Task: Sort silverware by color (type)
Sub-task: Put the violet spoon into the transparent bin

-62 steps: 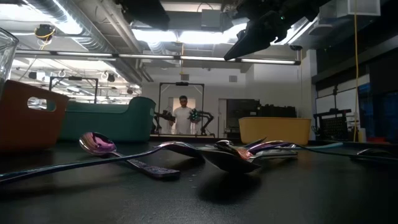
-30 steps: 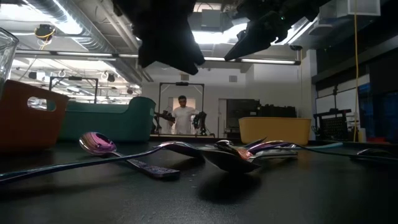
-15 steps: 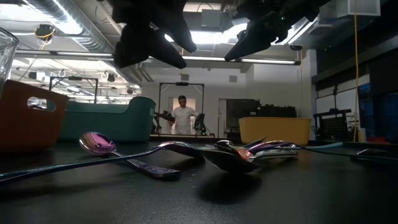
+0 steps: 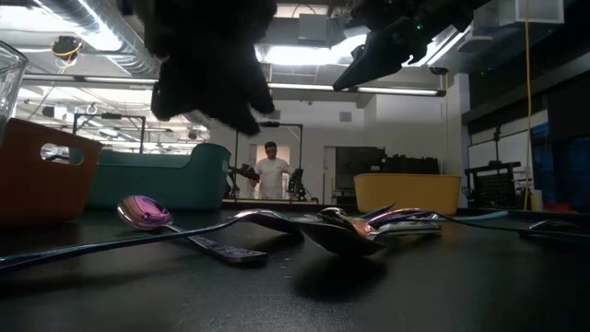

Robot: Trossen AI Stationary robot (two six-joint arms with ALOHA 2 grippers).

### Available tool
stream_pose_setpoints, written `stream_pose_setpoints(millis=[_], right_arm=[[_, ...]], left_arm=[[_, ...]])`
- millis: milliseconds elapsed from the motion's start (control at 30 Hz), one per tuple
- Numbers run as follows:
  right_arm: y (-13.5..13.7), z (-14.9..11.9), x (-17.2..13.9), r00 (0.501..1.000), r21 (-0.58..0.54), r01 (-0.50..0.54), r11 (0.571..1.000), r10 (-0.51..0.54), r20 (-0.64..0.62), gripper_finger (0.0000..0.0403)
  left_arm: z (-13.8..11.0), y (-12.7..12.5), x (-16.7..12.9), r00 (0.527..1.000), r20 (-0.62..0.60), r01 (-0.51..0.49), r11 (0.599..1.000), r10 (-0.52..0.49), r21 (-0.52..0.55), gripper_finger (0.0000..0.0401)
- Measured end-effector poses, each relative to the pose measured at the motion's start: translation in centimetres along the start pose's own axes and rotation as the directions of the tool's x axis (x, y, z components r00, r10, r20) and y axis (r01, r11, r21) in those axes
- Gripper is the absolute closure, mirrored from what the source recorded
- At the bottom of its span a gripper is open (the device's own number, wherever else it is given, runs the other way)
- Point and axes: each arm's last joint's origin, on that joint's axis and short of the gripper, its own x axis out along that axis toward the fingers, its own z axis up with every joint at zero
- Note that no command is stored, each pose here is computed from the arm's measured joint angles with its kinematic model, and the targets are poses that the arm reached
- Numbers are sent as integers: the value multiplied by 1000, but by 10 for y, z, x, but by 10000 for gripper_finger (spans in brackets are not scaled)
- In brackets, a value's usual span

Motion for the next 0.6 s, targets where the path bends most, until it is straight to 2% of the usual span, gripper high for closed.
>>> stream_pose_setpoints(millis=[267, 600], right_arm=[[0, 0, 0, 1000, 0, -1, 1000, 1, 0, 306], [0, 0, 0, 1000, 1, -2, 1000, 2, -1, 306]], left_arm=[[-11, 5, 21, 998, -54, -43, 999, 44, 23, 283], [-18, 8, 30, 992, -107, -56, 998, 59, 34, 283]])
